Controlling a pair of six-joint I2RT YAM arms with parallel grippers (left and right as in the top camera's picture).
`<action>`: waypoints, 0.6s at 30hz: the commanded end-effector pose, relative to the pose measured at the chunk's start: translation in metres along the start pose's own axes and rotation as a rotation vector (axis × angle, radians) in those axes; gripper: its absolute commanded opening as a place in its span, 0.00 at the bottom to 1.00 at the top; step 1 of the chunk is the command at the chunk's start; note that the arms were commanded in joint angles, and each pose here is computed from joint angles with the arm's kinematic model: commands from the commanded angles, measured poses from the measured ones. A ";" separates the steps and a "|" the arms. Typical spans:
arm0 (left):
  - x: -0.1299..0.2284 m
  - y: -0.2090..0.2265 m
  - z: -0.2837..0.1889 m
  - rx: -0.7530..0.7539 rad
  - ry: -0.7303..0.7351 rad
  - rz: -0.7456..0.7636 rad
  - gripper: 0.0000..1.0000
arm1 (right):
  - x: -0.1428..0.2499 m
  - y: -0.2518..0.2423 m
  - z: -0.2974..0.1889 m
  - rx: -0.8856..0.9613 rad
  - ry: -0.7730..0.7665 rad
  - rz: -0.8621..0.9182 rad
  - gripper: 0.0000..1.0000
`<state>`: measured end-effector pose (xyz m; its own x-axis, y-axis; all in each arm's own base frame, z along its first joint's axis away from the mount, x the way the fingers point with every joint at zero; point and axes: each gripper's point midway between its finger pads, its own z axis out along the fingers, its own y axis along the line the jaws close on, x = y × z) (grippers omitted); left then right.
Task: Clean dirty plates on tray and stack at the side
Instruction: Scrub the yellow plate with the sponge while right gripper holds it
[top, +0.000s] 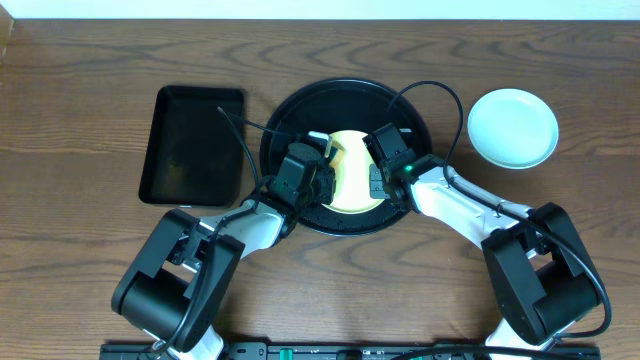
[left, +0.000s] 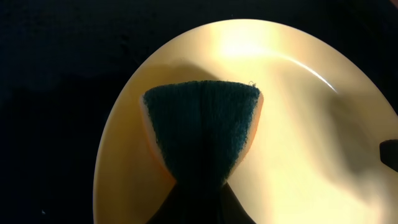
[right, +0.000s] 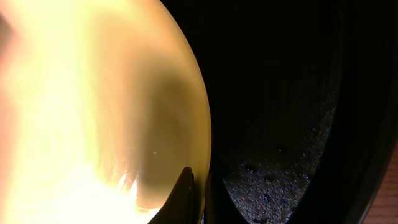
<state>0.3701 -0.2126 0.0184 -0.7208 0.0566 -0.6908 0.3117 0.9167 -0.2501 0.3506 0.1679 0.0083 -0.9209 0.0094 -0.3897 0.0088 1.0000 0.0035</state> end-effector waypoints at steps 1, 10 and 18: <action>0.002 0.004 0.006 -0.020 0.001 0.018 0.08 | 0.032 0.006 0.008 -0.021 0.100 -0.063 0.01; 0.011 0.007 0.016 -0.024 0.012 0.018 0.08 | 0.032 0.006 0.008 -0.022 0.100 -0.063 0.01; 0.001 0.014 0.019 -0.042 -0.036 0.018 0.08 | 0.032 0.006 0.008 -0.022 0.099 -0.063 0.01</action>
<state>0.3838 -0.2176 0.0161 -0.6830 0.0383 -0.7294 0.3206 0.9130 -0.2523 0.3505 0.1679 0.0084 -0.9210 0.0094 -0.3895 0.0086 1.0000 0.0038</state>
